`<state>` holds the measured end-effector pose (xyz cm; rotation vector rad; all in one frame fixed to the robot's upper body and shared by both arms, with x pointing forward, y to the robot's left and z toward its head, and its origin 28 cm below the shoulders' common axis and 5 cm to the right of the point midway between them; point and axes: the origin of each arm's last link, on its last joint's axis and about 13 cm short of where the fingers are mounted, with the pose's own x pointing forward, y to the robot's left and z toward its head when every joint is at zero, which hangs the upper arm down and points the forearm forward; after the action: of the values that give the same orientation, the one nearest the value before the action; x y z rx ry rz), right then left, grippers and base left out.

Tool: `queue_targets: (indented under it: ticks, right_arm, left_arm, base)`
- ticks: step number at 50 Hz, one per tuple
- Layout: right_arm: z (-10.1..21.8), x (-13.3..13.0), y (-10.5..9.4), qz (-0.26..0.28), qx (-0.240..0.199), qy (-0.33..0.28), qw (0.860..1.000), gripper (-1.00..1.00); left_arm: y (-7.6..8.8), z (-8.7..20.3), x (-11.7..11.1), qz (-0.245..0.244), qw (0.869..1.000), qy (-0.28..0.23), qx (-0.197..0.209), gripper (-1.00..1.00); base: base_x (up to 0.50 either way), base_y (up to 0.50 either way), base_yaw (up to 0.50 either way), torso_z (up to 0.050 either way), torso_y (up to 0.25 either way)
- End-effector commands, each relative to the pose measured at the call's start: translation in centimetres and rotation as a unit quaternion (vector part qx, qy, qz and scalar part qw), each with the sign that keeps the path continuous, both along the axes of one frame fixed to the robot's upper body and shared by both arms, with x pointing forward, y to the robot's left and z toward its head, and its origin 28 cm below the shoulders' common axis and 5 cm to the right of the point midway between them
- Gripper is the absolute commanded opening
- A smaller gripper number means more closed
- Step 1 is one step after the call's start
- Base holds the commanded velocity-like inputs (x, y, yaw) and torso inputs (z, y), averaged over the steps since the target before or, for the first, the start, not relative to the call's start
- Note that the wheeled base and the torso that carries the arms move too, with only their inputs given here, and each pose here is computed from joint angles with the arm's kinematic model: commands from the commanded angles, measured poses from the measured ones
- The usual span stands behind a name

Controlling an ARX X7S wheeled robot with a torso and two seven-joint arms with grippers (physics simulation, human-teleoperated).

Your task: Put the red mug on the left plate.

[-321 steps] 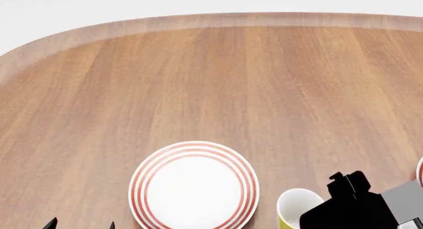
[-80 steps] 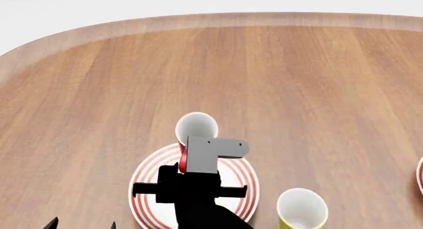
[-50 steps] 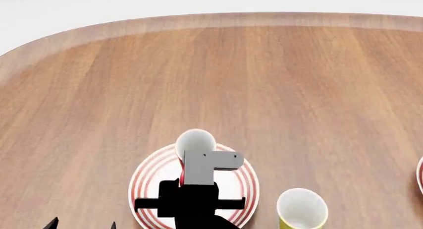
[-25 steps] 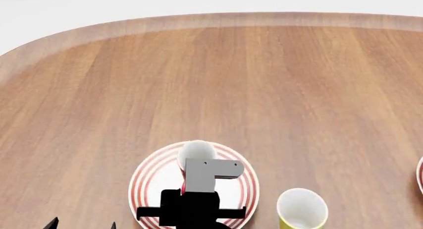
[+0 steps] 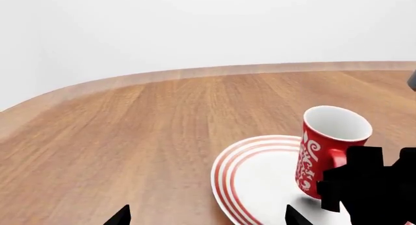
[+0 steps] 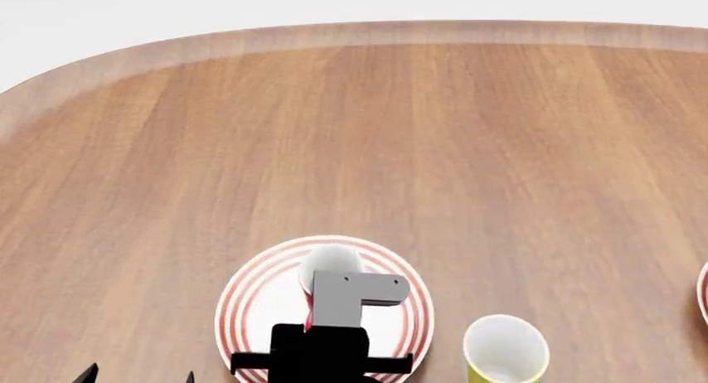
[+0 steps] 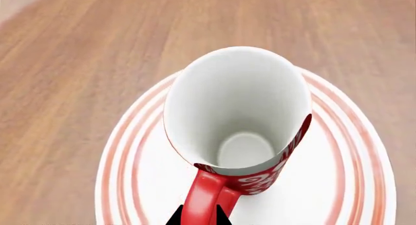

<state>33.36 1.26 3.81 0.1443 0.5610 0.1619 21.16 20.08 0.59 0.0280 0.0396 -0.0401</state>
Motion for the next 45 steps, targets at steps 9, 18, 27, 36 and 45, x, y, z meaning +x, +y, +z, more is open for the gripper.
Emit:
queue_targets:
  ticks: [9, 18, 27, 36, 45]
  right_arm:
    - [0.1, 0.1, 0.0, 0.004, -0.004, -0.002, 1.000, -1.00]
    - [0.0, 0.1, -0.1, 0.001, -0.004, 0.003, 1.000, 1.00]
    - [0.1, 0.1, -0.1, 0.002, -0.004, 0.003, 1.000, 1.00]
    - [0.4, 0.1, 0.0, 0.001, -0.003, -0.015, 1.000, 1.00]
    - [1.5, -1.2, -1.1, -0.002, 0.006, -0.070, 0.997, 1.00]
  left_arm:
    - [0.0, 0.0, 0.0, 0.000, 1.000, 0.000, 0.000, 1.00]
    - [0.0, 0.0, 0.0, 0.000, 1.000, 0.000, -0.001, 1.00]
    - [0.0, 0.0, 0.0, 0.000, 1.000, 0.000, -0.001, 1.00]
    - [0.0, 0.1, 0.0, 0.001, 1.000, 0.000, -0.002, 1.00]
    - [0.2, 0.5, -0.2, 0.004, 1.000, -0.005, -0.006, 1.00]
  base:
    - [0.00, 0.00, 0.00, 0.000, 0.000]
    - [0.00, 0.00, 0.00, 0.000, 0.000]
    - [0.00, 0.00, 0.00, 0.000, 0.000]
    - [0.00, 0.00, 0.00, 0.000, 0.000]
    - [0.00, 0.00, 0.00, 0.000, 0.000]
